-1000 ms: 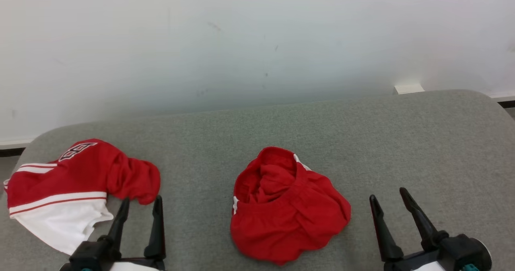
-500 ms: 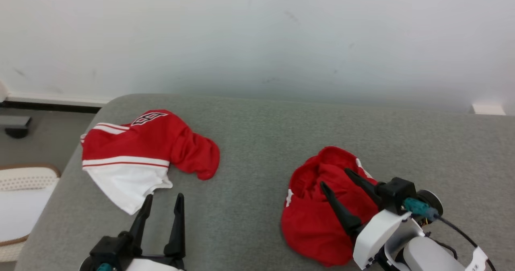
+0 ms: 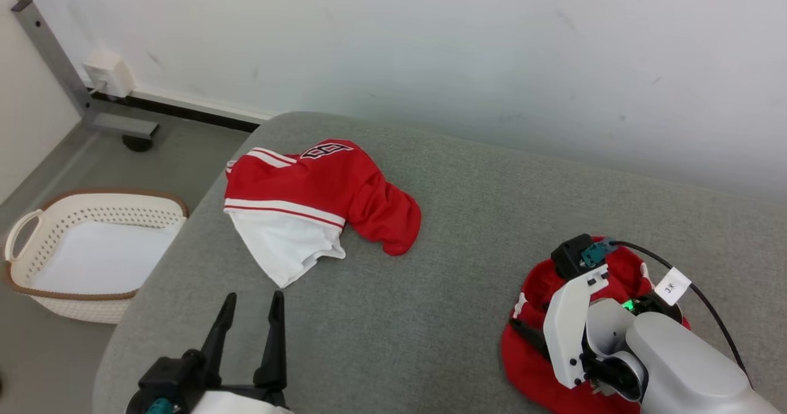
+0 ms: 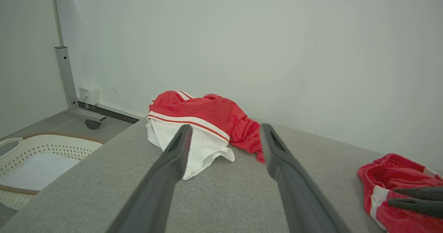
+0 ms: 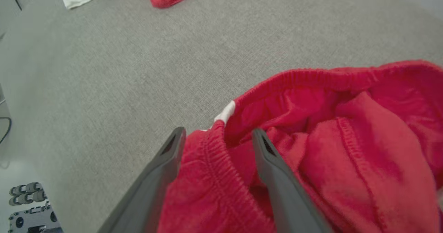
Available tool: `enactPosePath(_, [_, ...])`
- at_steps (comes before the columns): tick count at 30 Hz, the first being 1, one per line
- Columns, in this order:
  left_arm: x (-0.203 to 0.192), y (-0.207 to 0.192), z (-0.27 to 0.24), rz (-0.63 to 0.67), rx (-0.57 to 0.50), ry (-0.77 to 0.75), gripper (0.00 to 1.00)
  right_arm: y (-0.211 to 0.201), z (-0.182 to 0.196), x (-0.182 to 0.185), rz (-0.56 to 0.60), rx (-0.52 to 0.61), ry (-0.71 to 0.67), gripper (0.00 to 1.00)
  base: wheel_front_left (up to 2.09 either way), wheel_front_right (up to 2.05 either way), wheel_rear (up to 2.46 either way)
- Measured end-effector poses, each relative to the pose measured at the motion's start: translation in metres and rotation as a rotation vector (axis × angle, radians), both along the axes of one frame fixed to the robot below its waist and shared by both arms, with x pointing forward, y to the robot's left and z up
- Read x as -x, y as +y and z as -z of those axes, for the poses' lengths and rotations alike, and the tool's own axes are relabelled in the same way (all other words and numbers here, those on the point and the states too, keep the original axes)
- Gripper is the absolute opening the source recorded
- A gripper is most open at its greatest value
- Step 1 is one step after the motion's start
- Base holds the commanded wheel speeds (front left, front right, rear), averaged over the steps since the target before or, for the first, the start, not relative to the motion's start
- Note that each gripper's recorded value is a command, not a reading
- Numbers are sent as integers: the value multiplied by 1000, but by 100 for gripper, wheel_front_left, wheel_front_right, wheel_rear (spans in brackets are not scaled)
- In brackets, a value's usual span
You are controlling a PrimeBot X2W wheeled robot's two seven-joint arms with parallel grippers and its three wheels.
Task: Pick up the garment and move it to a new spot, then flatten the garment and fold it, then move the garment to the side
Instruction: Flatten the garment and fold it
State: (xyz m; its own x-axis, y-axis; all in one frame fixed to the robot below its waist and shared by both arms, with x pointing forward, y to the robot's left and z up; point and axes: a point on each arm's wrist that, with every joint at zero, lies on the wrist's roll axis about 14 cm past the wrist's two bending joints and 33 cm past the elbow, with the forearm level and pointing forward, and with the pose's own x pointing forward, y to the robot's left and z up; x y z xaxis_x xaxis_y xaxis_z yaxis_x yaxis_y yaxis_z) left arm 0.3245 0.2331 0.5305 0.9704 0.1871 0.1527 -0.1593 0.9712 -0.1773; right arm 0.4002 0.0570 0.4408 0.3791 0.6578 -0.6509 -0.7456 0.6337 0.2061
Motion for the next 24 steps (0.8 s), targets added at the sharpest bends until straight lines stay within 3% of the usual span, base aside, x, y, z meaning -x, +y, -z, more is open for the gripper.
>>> enactPosePath(6, [4, 11, 0, -37, 3, 2, 100, -1, 26, 11, -32, 110, 118, 100, 0, 0, 0])
enactPosePath(8, [5, 12, 1, -41, 2, 4, 100, -4, 33, 16, -42, 139, 144, 45, 0, 0, 0])
enactPosePath(10, [5, 12, 1, -42, 3, 4, 100, -6, 37, 19, -49, 155, 156, 0, 0, 0, 0])
enactPosePath(19, [2, 4, -2, -12, 6, -10, 100, -7, 16, 17, -24, 69, 87, 0, 0, 0, 0])
enactPosePath(24, [-3, -4, -5, 20, -4, -18, 100, -7, -20, 1, 20, -66, -33, 0, 0, 0, 0])
